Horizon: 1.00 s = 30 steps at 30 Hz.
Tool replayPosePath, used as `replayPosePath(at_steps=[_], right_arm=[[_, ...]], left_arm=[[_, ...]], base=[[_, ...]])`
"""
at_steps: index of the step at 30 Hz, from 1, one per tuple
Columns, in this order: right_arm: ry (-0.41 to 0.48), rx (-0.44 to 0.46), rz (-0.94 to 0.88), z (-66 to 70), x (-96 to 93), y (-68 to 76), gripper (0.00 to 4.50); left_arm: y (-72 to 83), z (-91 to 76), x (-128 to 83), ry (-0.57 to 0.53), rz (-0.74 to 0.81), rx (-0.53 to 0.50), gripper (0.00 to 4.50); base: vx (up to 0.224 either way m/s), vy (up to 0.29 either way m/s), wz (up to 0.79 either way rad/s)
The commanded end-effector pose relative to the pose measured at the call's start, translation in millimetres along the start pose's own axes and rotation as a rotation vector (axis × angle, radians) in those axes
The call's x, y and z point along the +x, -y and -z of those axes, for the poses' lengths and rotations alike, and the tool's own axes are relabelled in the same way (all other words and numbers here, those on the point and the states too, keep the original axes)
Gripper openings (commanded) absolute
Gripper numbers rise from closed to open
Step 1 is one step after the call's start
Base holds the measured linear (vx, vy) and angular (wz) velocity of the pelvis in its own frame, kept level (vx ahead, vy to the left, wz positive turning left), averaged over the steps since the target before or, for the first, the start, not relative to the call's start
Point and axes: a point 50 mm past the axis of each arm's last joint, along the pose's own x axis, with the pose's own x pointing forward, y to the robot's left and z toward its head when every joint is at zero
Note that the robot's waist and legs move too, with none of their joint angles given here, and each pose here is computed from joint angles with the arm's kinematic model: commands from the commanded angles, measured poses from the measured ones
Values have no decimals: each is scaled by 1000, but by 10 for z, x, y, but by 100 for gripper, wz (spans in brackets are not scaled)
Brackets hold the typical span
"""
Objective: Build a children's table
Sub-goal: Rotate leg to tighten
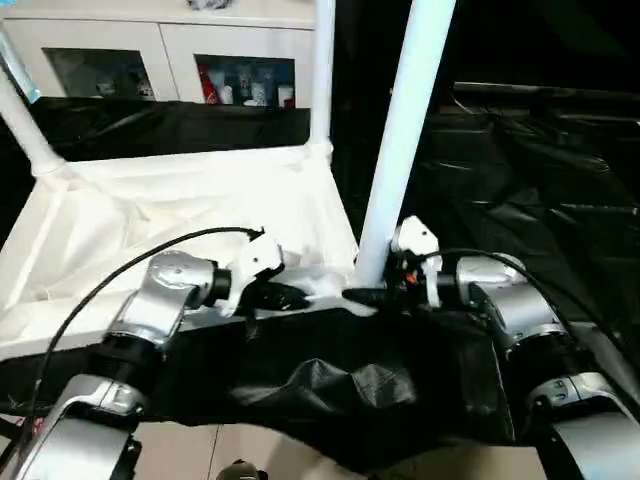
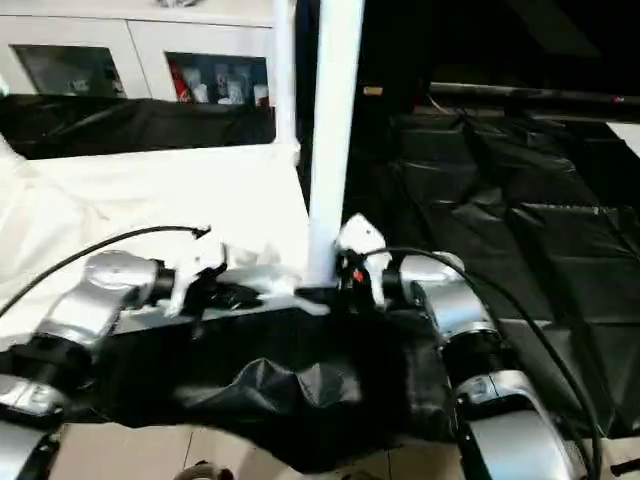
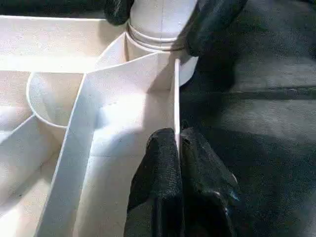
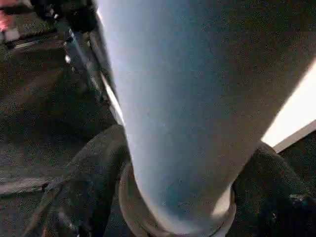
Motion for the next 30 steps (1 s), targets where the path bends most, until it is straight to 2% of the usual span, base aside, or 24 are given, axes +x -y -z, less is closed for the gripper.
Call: replayPosePath(at_steps=[1, 3, 12, 14, 16, 17, 20, 25, 27, 30], right_arm=[[-19, 6, -70, 10, 65, -74, 286], [-22, 11, -112, 21, 54, -109, 269], [12, 52, -130, 39, 133, -180, 259], [28, 68, -80, 42, 188, -170, 259], [42, 132, 107, 59, 331, -90, 256], [42, 132, 107, 59, 331, -90, 253], [44, 183, 269, 74, 486, -42, 253], [80, 298, 499, -1, 734, -3, 250], [89, 308, 543, -44, 822, -16, 250], [124, 312, 511, -106, 906, -59, 250]], left_arm=[[52, -197, 67, 90, 76, 69, 0], [67, -171, 28, 81, 92, 65, 0], [50, -191, 83, 86, 60, 53, 0], [-20, -219, 123, 88, -17, 41, 0], [-147, -308, 199, 117, -151, 4, 0], [-147, -308, 199, 117, -151, 4, 0], [-240, -395, 299, 119, -245, -24, 0], [-328, -562, 492, 141, -370, -69, 0], [-339, -608, 551, 152, -396, -66, 0], [-321, -627, 592, 147, -381, -36, 0]], base=[[0, 0, 0], [0, 0, 0], [0, 0, 0], [0, 0, 0], [0, 0, 0], [0, 0, 0], [0, 0, 0], [0, 0, 0], [0, 0, 0], [0, 0, 0]])
